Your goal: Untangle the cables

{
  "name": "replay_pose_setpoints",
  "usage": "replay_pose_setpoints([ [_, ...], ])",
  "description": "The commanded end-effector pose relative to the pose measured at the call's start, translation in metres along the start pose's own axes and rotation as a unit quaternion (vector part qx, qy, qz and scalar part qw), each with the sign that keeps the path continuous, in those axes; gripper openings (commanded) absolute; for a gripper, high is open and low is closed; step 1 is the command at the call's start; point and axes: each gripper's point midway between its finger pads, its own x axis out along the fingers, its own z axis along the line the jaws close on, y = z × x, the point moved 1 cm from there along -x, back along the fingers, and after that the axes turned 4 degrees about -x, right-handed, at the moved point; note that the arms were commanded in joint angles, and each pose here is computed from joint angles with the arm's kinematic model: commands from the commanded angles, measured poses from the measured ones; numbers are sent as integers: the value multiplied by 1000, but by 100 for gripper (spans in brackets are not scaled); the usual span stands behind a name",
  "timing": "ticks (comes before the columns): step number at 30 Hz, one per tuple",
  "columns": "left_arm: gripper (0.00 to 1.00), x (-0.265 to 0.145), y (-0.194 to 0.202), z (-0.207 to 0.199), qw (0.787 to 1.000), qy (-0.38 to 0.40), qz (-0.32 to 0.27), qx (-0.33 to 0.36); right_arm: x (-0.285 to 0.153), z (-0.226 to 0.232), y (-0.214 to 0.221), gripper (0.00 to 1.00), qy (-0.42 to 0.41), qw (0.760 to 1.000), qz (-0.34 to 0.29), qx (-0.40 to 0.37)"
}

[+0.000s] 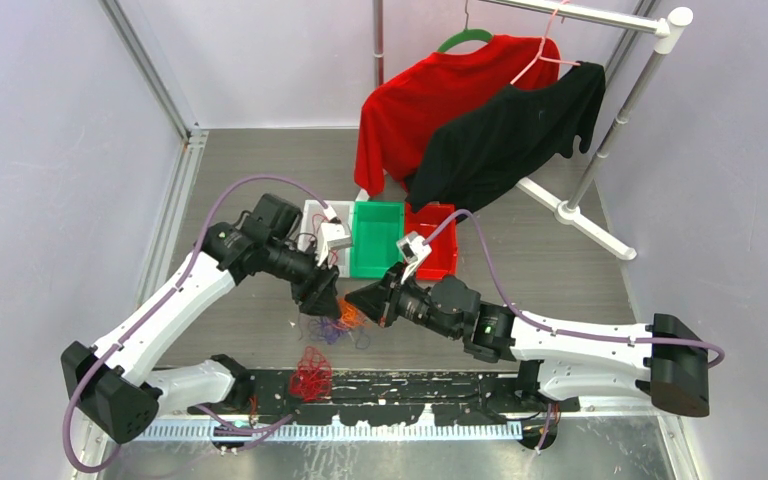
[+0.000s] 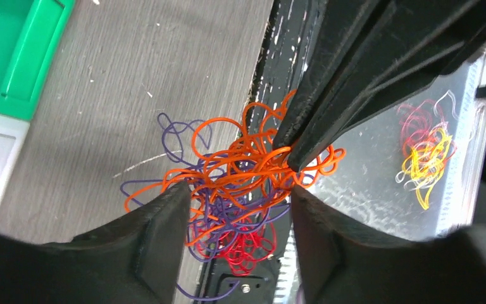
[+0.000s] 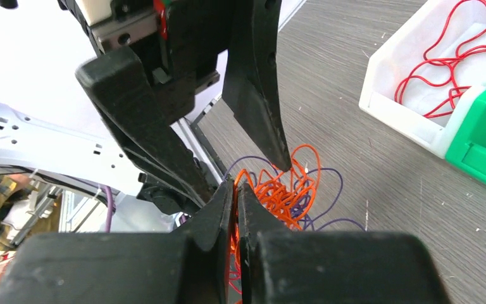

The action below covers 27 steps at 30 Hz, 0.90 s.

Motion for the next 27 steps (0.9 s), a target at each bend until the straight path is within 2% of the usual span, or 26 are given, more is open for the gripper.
replay_pose_setpoints([
  [1, 49, 3, 1, -8, 1000, 12, -8, 22, 0, 23, -40, 5, -39, 997, -61, 31],
  [5, 32, 6, 12, -2, 1000, 1, 3, 24, -7, 10, -44, 5, -24, 996, -77, 45],
  [10, 3, 5, 13, 5, 999, -19, 12, 29, -16, -15, -45, 4, 23, 995, -82, 45],
  [15, 0, 1, 31, 29, 994, -77, 54, 56, -32, -54, -34, 2, 119, 991, -63, 5],
  [19, 0, -2, 45, 33, 990, -85, 79, 79, -38, -77, -12, 3, 168, 985, -10, -36],
  [21, 18, -4, 52, 38, 987, -95, 90, 91, -37, -84, 2, 11, 179, 982, 23, -58],
  [23, 30, -7, 57, 45, 983, -119, 103, 94, -36, -92, 13, 17, 193, 977, 54, -74],
  [25, 53, -11, 60, 49, 980, -133, 114, 90, -34, -94, 20, 28, 197, 973, 74, -95],
  [27, 68, -15, 59, 52, 980, -144, 114, 81, -33, -92, 22, 37, 194, 970, 84, -120],
])
